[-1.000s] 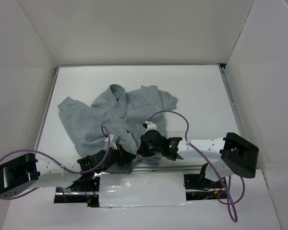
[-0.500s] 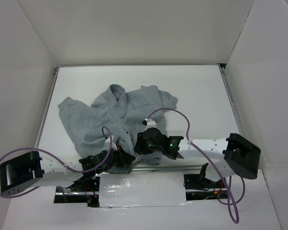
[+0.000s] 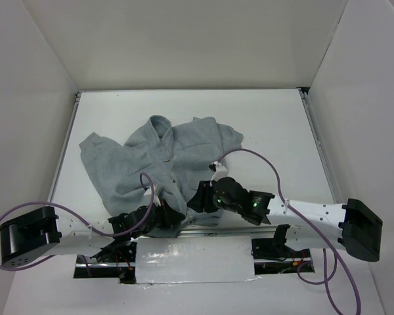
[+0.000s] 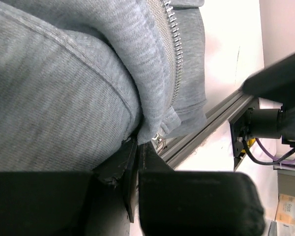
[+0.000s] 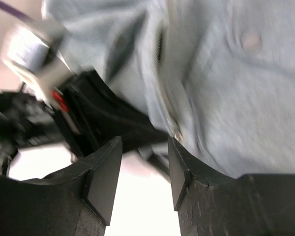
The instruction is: Zip up the jacket
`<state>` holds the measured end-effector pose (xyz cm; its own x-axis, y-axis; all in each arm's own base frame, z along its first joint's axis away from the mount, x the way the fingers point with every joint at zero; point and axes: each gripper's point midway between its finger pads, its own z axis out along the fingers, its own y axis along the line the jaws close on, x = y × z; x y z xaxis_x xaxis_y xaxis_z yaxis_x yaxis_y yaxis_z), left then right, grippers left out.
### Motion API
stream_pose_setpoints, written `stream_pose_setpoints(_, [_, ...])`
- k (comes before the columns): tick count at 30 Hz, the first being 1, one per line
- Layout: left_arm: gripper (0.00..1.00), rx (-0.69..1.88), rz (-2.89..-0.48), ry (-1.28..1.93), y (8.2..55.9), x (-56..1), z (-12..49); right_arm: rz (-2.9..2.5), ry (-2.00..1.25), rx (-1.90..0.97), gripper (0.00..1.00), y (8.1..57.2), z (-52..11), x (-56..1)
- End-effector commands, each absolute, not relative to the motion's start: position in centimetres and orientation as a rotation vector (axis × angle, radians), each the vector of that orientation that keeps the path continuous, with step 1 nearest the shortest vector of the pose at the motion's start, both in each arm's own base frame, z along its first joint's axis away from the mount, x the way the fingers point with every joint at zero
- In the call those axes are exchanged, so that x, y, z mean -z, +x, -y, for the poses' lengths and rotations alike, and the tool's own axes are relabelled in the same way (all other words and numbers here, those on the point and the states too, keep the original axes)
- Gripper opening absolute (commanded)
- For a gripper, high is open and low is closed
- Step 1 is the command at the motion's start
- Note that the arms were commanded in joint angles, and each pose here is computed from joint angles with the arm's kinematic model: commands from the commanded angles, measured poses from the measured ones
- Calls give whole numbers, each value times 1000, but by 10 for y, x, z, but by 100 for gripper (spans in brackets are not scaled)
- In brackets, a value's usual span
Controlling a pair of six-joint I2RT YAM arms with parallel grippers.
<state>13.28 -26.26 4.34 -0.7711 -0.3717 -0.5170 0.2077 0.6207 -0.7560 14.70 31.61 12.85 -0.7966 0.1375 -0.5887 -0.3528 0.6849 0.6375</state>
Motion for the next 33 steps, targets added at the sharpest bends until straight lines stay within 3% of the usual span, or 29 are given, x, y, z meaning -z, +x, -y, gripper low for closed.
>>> stream_pose_setpoints(1, [0,905,-2368,-99,99,39,191,-2402,-150,-1096,49,116,-304,-100])
stream_pose_setpoints(8, [0,909,-2359,-92,100,38,191,-2498,-205,-1210,45,79,-311,-75])
stream_pose_setpoints(33, [0,932,-2354,-60,98,35,196,-2475,-137,-1182,40,99,-335,-50])
